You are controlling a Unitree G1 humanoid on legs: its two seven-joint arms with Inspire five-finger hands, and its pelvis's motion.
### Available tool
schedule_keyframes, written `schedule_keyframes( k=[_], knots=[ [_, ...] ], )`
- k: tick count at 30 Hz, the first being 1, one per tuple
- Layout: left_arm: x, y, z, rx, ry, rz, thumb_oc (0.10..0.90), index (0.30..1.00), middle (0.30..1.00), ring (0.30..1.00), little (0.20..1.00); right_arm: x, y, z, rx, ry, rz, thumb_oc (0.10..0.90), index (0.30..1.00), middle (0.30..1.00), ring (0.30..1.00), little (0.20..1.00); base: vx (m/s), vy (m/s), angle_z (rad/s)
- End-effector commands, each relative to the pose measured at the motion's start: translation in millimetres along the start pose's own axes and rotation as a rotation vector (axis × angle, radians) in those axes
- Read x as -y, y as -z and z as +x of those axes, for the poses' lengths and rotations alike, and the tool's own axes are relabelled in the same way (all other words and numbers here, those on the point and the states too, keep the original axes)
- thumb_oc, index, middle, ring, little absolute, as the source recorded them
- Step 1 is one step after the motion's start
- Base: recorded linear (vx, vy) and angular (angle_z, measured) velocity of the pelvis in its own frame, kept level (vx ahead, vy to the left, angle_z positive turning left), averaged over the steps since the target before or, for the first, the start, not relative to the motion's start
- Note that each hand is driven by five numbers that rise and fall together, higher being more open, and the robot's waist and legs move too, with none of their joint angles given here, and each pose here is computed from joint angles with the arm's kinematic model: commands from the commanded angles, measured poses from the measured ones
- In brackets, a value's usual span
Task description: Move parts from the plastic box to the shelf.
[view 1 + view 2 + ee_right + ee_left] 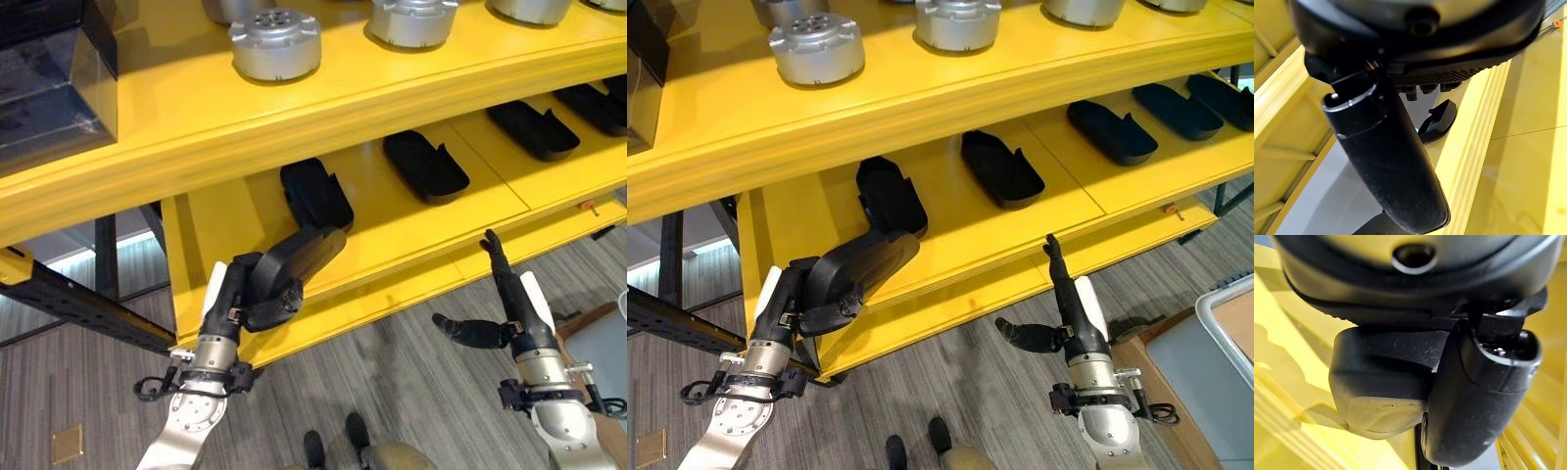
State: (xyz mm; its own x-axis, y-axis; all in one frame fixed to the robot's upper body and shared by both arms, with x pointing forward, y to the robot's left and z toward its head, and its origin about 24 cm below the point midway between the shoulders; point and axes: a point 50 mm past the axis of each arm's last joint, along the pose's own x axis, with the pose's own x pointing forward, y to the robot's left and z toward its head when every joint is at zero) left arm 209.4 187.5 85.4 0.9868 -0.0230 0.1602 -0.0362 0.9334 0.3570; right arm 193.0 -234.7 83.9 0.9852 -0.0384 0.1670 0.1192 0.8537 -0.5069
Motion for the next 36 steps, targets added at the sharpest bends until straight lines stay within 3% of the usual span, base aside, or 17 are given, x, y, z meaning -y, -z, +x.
schedule_keyframes(
  k=[1, 15, 26, 36],
  knots=[
    [-22, -57, 18, 0.346, -0.136, 0.014, 0.400, 0.300, 0.300, 0.300, 0.300, 21, -27, 8, 0.172, 0.122, 0.005, 0.900, 1.000, 1.000, 1.000, 1.000, 0.00, 0.000, 0.00],
    [-22, -66, 21, 0.385, -0.144, -0.010, 0.400, 0.300, 0.300, 0.300, 0.300, 20, -28, 12, 0.177, 0.126, 0.012, 0.900, 1.000, 1.000, 1.000, 1.000, -0.01, 0.000, 0.00],
    [-13, -82, 24, 0.451, -0.087, -0.172, 0.400, 0.300, 0.300, 0.300, 0.300, 19, -31, 14, 0.186, 0.123, 0.029, 0.900, 1.000, 1.000, 1.000, 1.000, 0.00, 0.000, 0.00],
    [-12, -86, 25, 0.465, -0.082, -0.210, 0.400, 0.300, 0.300, 0.300, 0.300, 17, -30, 14, 0.180, 0.111, 0.031, 0.900, 1.000, 1.000, 1.000, 1.000, 0.00, 0.000, 0.00]
  ],
)
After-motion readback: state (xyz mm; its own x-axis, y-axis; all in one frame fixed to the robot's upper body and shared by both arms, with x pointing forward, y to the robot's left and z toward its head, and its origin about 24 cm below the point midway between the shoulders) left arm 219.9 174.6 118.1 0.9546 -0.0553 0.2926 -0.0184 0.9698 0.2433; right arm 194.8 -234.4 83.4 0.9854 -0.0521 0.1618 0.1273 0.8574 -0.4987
